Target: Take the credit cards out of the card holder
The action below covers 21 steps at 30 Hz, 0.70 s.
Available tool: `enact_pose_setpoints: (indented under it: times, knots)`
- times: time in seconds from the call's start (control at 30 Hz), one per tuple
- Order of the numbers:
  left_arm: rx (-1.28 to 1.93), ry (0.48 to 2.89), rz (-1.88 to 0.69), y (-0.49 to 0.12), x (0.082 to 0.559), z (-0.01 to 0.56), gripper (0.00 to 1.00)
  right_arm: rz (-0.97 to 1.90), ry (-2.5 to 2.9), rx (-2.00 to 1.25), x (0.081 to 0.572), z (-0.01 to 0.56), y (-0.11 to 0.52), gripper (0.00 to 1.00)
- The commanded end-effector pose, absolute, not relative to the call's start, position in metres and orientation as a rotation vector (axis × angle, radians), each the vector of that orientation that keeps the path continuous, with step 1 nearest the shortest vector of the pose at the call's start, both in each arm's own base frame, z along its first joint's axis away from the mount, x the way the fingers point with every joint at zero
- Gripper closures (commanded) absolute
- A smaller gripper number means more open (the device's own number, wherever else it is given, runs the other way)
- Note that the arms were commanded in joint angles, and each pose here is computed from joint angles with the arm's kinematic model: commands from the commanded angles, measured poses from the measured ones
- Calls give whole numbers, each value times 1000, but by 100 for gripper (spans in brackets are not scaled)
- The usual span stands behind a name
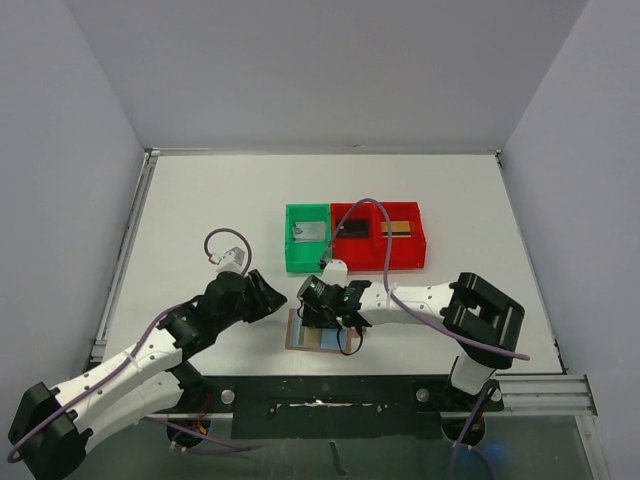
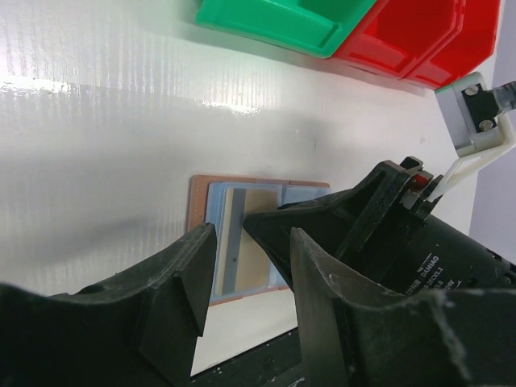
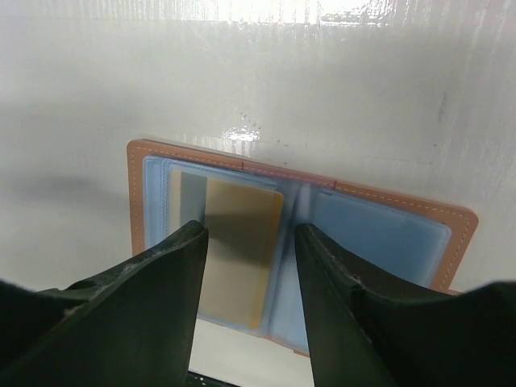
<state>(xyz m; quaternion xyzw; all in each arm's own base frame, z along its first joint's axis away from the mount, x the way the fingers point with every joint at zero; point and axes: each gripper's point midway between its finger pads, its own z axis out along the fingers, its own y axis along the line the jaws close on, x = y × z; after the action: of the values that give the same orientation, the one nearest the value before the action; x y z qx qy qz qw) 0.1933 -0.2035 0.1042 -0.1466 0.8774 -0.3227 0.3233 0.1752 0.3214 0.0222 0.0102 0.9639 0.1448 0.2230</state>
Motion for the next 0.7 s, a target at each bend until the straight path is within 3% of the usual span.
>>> enact_pose_setpoints:
  times: [0.0, 0.2, 0.37, 0.67]
  knots:
    - [-438, 2209, -871, -200, 204, 124, 59, 184, 2727, -4, 164, -1, 296, 51]
    - [-468, 2199, -854, -197, 206, 126, 59, 187, 2653, -20, 172, 24, 298, 49]
    - [-528, 2144, -901, -192, 204, 130, 59, 140, 2686, -42, 164, -1, 295, 50]
    - [-469, 2225, -918, -205, 199, 112, 59, 105, 2734, -3, 152, -28, 273, 66]
